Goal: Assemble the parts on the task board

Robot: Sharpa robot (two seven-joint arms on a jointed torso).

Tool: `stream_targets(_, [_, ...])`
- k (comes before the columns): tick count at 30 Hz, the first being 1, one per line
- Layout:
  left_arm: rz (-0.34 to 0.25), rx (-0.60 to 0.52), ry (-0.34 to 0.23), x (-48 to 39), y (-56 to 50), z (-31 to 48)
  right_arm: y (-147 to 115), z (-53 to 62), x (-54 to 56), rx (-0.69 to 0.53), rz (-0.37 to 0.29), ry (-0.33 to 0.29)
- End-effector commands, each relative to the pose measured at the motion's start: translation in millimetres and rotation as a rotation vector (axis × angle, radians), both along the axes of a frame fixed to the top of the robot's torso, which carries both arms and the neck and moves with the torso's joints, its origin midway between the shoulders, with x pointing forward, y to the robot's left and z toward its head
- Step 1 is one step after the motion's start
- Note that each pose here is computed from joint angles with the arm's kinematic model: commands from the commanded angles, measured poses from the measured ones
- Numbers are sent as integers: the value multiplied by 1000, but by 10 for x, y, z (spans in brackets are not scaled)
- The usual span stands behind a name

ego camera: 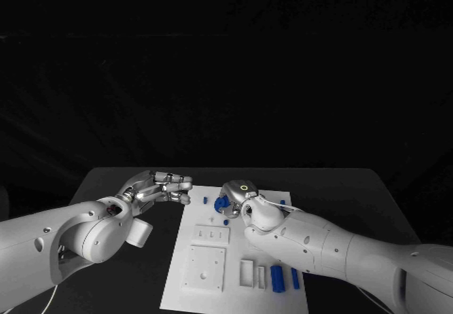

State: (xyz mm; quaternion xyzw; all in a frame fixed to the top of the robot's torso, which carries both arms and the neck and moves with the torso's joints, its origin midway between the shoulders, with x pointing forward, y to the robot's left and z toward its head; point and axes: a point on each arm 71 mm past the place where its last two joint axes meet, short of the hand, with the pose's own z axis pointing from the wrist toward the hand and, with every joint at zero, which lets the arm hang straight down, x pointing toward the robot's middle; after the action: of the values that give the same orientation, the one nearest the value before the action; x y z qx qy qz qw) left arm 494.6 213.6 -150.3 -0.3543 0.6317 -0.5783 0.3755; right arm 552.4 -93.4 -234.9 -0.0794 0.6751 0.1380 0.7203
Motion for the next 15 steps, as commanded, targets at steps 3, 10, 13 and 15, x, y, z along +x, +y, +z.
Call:
stream_targets(3, [-18, -7, -5, -5, -18, 10, -57, 9, -11, 17, -22, -24])
stream_targets(10, [-16, -6, -5, -6, -7, 10, -91, 36, -34, 31, -24, -41])
stream_targets(13, [-16, -6, -5, -6, -6, 10, -107, 39, -35, 31, -29, -44])
stream_targets(15, [-16, -6, -5, -6, -5, 10, -116, 39, -33, 30, -31, -43])
